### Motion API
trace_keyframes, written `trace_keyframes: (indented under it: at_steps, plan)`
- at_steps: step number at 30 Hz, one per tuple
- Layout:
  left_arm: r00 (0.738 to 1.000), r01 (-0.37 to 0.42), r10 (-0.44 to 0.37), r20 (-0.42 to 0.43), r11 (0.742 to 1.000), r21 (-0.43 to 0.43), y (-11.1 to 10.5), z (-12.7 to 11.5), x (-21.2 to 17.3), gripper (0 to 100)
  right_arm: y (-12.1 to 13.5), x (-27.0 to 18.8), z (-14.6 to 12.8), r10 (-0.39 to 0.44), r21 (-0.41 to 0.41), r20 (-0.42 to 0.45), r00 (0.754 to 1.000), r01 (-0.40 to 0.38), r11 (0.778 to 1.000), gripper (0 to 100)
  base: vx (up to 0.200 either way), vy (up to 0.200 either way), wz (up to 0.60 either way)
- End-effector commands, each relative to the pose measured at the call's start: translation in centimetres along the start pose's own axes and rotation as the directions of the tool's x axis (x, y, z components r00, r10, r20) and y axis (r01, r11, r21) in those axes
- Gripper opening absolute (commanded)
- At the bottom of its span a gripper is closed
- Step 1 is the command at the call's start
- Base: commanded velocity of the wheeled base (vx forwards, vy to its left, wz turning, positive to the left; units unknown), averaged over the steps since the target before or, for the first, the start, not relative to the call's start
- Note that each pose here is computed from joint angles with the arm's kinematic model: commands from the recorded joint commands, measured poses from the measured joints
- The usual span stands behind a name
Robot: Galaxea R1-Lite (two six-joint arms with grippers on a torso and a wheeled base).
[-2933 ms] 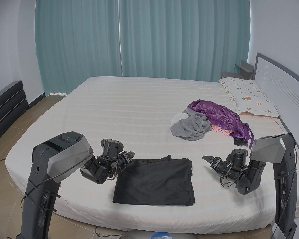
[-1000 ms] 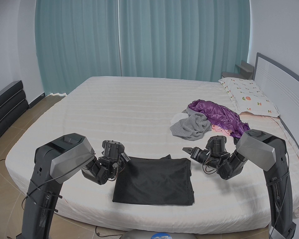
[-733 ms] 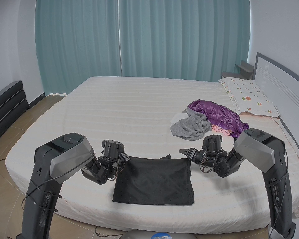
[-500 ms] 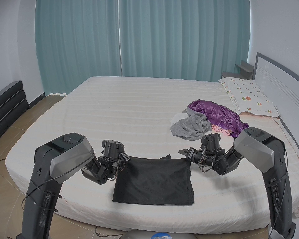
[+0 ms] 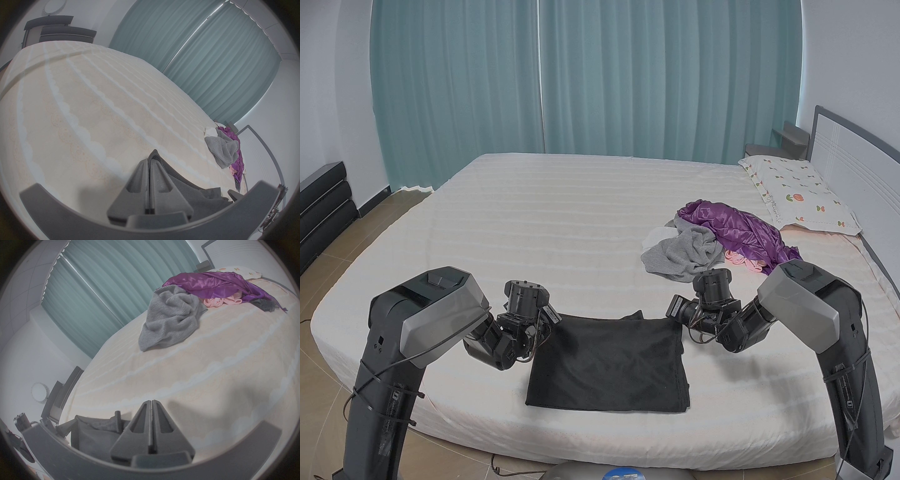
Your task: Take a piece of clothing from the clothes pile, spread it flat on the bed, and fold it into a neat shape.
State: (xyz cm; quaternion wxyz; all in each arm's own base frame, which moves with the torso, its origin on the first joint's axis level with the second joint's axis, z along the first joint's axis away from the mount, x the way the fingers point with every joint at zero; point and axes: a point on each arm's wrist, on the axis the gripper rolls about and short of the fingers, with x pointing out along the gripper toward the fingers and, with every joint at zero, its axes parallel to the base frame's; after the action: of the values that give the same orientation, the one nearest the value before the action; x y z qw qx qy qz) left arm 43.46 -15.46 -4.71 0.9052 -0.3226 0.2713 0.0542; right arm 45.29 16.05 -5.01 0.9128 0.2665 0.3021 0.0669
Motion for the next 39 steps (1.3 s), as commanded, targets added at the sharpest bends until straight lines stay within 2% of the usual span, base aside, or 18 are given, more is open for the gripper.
trace_keyframes:
  at_steps: [1,10,13,14,21,25,26,39]
  plan:
    - [1.0,-0.001,0.001,0.002,1.0,0.001,0.0,0.0,0.0,0,-0.4,0.1,0.5,-0.009,0.009,0.017,1.0,0.009,1.0,0,0.0,0.0,0.0]
    - [1.0,-0.002,0.002,0.003,1.0,0.002,0.0,-0.1,0.2,0,-0.6,-0.4,1.1,-0.031,0.04,0.04,0.999,0.029,0.999,0,0.0,0.0,0.0]
    - [1.0,0.0,0.0,0.004,1.0,0.002,0.0,0.0,0.2,0,-0.6,-1.4,0.8,-0.025,0.052,0.002,1.0,0.025,0.998,0,0.0,0.0,0.0]
    - [1.0,0.0,0.0,0.004,1.0,0.002,0.0,0.0,0.2,0,-0.6,-1.5,0.8,-0.02,0.052,-0.003,1.0,0.02,0.998,100,0.0,0.0,0.0]
    - [1.0,0.0,0.0,0.004,1.0,0.002,0.0,0.0,0.2,0,0.2,-2.0,-0.1,0.014,0.036,-0.063,0.998,-0.012,0.999,100,0.0,0.0,0.0]
    - [1.0,0.0,0.0,0.004,1.0,0.002,0.0,0.0,0.2,0,0.1,-1.7,-1.8,0.008,0.014,-0.102,0.995,-0.007,1.0,100,0.0,0.0,0.0]
    - [1.0,0.0,0.0,0.004,1.0,0.002,0.0,0.0,0.2,0,0.1,-1.7,-1.6,0.01,0.015,-0.098,0.995,-0.009,1.0,0,0.0,0.0,0.0]
    - [1.0,-0.003,0.003,0.004,1.0,0.015,0.1,-0.2,0.4,0,0.0,-1.6,-0.4,0.006,0.042,-0.051,0.999,-0.004,0.999,0,0.0,0.0,0.0]
